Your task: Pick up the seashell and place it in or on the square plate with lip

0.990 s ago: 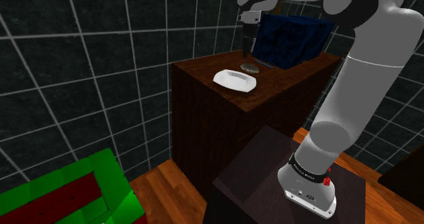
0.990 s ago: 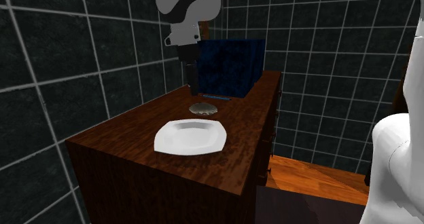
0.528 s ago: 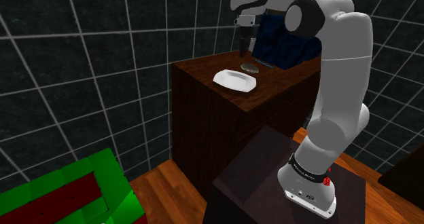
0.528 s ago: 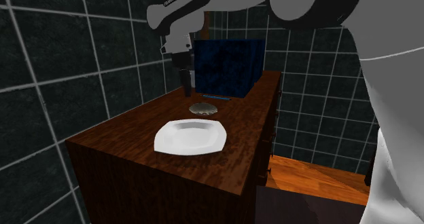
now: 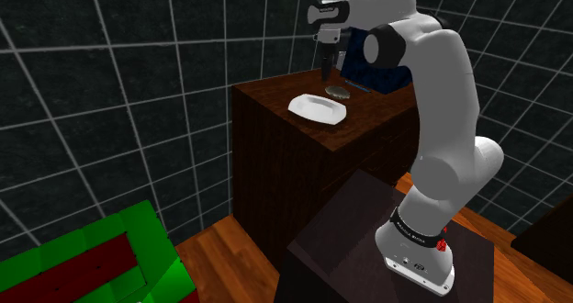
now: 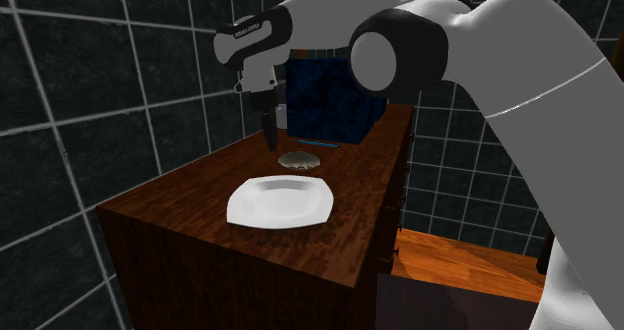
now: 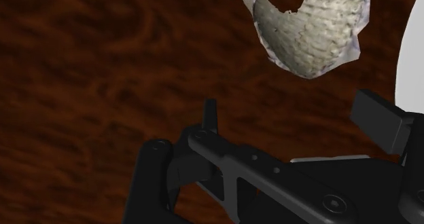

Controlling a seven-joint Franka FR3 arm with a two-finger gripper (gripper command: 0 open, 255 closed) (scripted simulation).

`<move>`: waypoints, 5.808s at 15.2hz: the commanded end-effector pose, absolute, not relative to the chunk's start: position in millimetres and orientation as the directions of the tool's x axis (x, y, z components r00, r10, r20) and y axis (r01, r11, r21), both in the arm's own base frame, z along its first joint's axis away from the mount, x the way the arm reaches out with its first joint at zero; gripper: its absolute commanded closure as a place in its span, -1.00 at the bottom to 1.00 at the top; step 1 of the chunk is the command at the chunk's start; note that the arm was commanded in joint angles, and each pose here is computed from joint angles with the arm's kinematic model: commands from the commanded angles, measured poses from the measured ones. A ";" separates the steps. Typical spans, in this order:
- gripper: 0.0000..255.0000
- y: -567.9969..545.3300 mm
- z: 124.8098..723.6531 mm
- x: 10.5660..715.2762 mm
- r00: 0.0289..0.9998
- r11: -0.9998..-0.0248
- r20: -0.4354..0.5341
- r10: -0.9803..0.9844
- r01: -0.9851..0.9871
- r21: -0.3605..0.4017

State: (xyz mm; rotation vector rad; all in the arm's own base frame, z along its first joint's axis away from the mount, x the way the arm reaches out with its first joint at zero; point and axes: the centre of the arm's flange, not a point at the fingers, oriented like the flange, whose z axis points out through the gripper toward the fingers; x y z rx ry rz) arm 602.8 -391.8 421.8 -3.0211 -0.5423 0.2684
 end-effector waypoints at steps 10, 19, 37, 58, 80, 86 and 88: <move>-1.00 -391.0 397.4 598.8 0.923 -0.936 -0.160 0.351 0.340 -0.090; 1.00 -391.0 397.4 598.8 0.923 -0.936 -0.160 0.351 0.340 -0.090; -1.00 -416.1 395.0 506.8 0.990 -0.990 -0.053 0.133 0.135 0.042; 1.00 -416.1 416.1 506.8 0.990 -0.990 -0.053 0.133 0.135 0.042; 1.00 -312.2 499.5 491.5 0.990 -0.990 -0.053 0.133 0.135 0.042; 1.00 -234.3 507.9 480.1 0.990 -0.990 -0.053 0.133 0.135 0.042; 1.00 -215.0 510.0 477.3 0.990 -0.990 -0.053 0.133 0.135 0.042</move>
